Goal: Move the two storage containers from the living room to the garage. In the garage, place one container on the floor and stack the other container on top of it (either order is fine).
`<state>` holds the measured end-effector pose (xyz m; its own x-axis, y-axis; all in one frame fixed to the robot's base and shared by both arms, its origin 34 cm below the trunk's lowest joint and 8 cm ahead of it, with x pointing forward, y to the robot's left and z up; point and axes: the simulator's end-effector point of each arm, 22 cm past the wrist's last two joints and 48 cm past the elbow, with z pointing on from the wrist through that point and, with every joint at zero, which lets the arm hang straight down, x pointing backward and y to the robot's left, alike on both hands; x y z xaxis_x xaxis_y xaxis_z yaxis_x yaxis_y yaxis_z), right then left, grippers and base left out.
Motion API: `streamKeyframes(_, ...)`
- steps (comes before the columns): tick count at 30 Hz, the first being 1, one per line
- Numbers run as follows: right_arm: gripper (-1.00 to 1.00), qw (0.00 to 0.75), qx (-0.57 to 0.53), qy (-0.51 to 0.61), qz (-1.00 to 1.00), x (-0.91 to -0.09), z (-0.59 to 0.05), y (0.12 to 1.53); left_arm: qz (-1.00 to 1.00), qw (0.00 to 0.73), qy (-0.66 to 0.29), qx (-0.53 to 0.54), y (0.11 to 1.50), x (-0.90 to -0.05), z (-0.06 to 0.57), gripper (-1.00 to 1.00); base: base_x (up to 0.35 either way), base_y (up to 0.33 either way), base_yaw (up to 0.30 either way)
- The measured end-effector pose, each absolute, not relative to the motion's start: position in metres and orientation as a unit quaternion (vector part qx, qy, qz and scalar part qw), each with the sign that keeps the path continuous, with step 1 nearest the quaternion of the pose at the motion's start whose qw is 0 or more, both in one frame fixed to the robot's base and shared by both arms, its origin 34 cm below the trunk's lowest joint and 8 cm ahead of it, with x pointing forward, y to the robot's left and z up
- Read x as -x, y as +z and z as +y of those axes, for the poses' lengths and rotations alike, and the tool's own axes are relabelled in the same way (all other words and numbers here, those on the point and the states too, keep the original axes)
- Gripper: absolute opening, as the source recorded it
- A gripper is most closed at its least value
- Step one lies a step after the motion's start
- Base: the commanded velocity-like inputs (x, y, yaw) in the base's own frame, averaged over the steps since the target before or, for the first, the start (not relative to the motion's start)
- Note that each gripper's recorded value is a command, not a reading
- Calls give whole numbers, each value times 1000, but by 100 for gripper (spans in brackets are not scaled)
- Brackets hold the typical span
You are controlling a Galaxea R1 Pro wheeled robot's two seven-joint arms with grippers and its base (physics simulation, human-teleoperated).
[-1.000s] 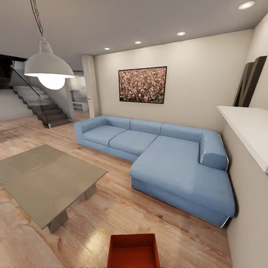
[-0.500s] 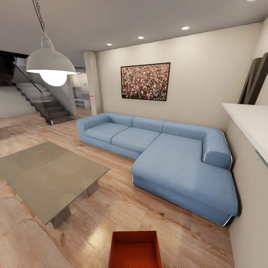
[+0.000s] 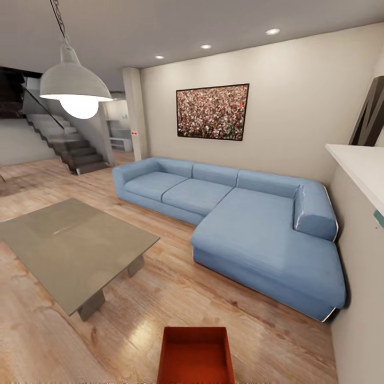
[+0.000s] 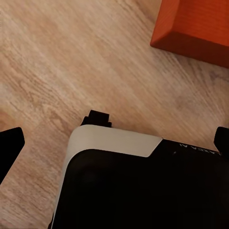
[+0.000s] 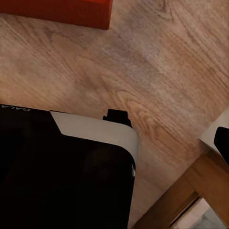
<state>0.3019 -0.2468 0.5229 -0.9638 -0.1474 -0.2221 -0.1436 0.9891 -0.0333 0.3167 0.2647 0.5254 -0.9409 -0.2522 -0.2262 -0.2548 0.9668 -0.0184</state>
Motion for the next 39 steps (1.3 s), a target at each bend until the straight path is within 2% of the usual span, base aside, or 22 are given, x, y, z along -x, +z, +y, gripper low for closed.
streamKeyframes(39,100,83,75,-9,994,-279,-252,514,988,85,9,128,515,-294,265,100,0,0,67)
